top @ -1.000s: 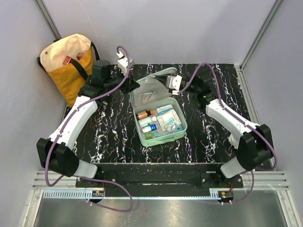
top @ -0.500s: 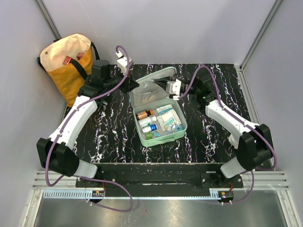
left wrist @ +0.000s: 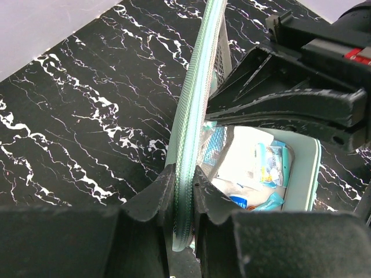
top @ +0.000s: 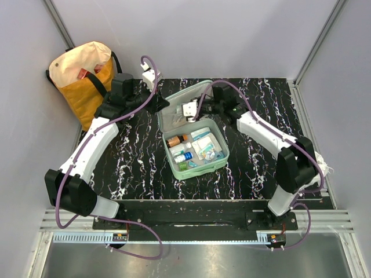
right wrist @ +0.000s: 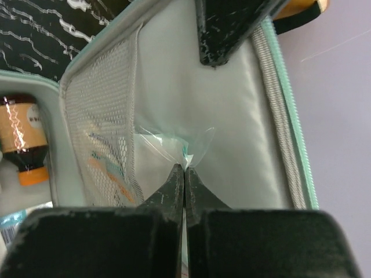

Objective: Organize the medicine kit
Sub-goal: Place the medical item at the medicine box.

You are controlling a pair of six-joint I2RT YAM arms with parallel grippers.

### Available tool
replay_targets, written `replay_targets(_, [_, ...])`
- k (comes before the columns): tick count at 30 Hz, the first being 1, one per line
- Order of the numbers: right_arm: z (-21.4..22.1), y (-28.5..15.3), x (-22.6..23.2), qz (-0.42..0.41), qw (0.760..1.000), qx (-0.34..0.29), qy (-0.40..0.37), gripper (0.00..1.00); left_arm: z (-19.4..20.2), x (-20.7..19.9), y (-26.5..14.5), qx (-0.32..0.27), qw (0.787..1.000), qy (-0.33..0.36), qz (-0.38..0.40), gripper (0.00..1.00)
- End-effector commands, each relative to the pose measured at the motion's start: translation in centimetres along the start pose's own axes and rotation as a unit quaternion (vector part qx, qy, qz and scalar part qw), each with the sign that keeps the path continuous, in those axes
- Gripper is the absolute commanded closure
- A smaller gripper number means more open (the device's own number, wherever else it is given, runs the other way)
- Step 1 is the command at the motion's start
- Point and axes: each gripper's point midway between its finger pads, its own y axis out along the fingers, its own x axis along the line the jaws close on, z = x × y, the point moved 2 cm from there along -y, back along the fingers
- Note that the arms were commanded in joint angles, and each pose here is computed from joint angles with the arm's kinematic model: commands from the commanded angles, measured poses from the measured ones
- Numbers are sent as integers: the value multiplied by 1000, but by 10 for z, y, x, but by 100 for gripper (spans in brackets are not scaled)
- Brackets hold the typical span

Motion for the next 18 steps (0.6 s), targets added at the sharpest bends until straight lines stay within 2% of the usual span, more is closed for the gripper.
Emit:
replay_targets(1, [5, -1, -2, -43, 997, 62, -33, 100, -12, -4, -14, -17, 1000, 11, -6, 91])
replay_targets(7, [2, -9, 17, -163, 983, 84, 12, 100, -14, -3, -16, -19, 1000, 11, -5, 90])
replay_targets(9, [5, -12, 23, -183, 979, 94, 5, 97, -14, -2, -17, -20, 1000, 10, -7, 91])
replay_targets(12, [3, -14, 10, -135, 985, 103, -11, 94, -14, 0, -17, -20, 1000, 10, -11, 91])
replay_targets(18, [11, -20, 2, -120, 983, 140, -23, 89, -16, -2, -19, -24, 1000, 9, -9, 90])
